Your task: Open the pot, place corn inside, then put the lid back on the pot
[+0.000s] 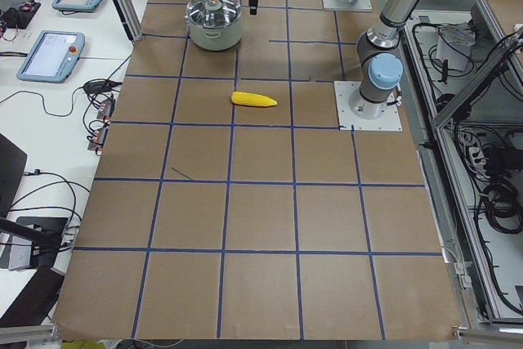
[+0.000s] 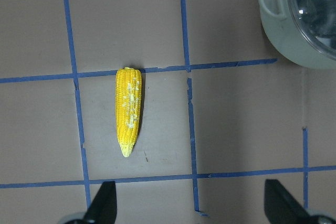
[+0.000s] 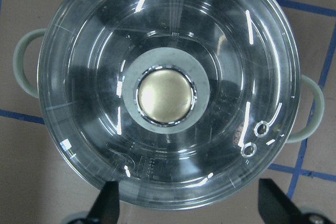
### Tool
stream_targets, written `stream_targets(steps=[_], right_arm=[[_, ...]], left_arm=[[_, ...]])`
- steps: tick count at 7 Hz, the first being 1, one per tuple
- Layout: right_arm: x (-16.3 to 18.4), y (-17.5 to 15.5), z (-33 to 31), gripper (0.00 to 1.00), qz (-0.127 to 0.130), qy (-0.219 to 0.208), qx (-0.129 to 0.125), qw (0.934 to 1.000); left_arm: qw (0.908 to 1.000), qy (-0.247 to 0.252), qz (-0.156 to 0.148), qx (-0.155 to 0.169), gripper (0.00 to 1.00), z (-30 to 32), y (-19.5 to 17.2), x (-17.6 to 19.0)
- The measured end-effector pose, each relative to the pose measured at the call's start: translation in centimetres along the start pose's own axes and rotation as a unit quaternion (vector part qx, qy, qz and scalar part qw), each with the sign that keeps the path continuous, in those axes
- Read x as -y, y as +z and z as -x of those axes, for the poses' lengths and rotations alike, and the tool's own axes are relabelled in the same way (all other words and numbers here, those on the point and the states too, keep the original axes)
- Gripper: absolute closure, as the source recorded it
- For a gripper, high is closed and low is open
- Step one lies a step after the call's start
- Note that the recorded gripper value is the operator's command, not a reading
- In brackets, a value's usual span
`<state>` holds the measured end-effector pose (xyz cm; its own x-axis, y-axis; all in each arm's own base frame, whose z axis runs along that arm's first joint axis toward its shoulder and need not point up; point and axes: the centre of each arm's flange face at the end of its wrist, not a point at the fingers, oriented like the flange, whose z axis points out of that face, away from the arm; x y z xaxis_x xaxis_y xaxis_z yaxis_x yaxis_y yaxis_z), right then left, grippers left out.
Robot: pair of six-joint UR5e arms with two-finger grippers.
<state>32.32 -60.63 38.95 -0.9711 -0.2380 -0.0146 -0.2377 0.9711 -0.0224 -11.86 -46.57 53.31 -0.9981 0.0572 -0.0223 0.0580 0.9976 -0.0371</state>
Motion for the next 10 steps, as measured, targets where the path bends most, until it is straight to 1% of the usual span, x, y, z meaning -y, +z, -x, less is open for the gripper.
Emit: stream_targets(steps=[2,3,4,5,6,7,8,10], right_arm=[[1.5,0.6,0.2,0.08,-0.005,-0.035,0.002,0.9994],[1.8,0.6,0.2,0.07,-0.007,-0.041,0.002,0.9991],[2.0,0.7,0.2,0.07,-0.007,-0.012,0.000,0.9999],[2.3,1.2,0.2,0.07,-0.005,0.044,-0.003,0.9990],[2.7,1.7,0.2,0.07,-0.003,0.083,-0.007,0.9965],[3.1,2.1,0.1,0.07,-0.003,0.102,-0.009,0.9947],[3.6,2.2,0.2,0.07,-0.004,0.111,-0.009,0.9938],[4.6,2.4,0.2,0.08,-0.009,0.116,-0.009,0.9932]], left_arm=[[1.0000,0.000,0.001,0.000,0.00,0.0,0.3,0.0],[1.0000,0.001,0.002,0.000,0.00,0.0,0.4,0.0],[1.0000,0.001,0.002,0.000,0.00,0.0,0.4,0.1],[1.0000,0.001,0.003,0.000,0.00,0.0,0.5,0.1],[1.0000,0.001,0.003,0.000,0.00,0.0,0.5,0.1],[1.0000,0.001,0.003,0.000,0.00,0.0,0.5,0.1],[1.0000,0.001,0.004,0.000,0.00,0.0,0.5,0.1],[1.0000,0.001,0.004,0.000,0.00,0.0,0.5,0.1]])
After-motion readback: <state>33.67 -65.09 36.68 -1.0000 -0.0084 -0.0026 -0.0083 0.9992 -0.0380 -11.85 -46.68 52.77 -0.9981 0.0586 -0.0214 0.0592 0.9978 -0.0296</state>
